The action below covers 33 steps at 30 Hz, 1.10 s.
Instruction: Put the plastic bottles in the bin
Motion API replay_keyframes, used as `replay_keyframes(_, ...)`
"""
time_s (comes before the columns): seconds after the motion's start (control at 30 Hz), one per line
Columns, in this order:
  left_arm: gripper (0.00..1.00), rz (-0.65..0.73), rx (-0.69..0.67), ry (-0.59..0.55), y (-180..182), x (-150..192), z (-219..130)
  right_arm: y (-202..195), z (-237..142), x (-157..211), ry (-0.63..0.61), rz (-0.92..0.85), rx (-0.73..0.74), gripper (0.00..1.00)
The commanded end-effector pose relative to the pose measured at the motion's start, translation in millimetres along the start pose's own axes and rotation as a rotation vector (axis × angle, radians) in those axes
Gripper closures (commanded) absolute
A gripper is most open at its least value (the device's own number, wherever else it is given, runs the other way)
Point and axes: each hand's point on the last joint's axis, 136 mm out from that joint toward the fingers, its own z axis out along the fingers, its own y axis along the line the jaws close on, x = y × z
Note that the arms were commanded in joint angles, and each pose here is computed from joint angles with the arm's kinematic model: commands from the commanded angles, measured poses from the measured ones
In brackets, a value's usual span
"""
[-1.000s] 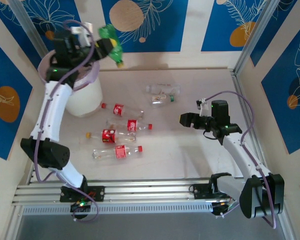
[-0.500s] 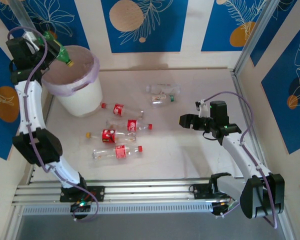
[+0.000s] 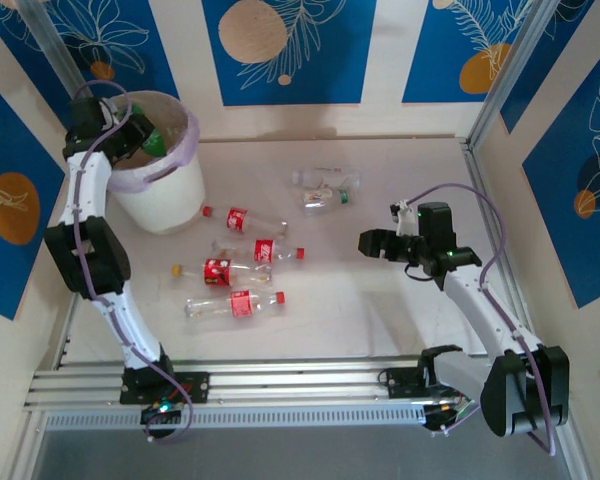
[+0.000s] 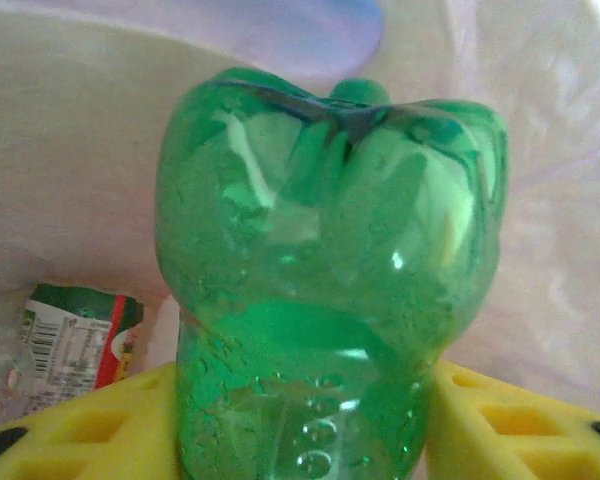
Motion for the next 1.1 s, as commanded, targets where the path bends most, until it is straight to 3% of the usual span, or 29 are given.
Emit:
replay_keyframes(0.0, 0.33, 0.025, -0.021, 0.032, 9.3, 8.4, 13.4, -2.5, 2.8, 6.5, 0.03, -0.006, 0.011, 0.25)
replay_keyframes(0.23, 0.01, 0.045, -0.039, 0.065, 17.4, 15.0, 23.1, -3.3, 6.2, 10.2, 0.049, -0.015, 0.028, 0.25)
replay_keyframes(0.57, 0.0, 0.114, -0.025, 0.022, -4.5, -4.1, -3.4, 2.7, 4.0, 3.3, 0.044, -0.037, 0.036, 0.25)
replay_keyframes(0.97, 0.0, 0.367, -0.114, -0.108, -44.7, -38.9, -103.9, -7.6, 12.9, -48.6, 0.01, -0.081, 0.254, 0.25)
replay_keyframes(1.07, 0.0, 0.4, -0.109, -0.103, -52.6, -32.0, -123.8, 16.4, 29.0, -55.3, 0.05, -0.187, 0.252, 0.25)
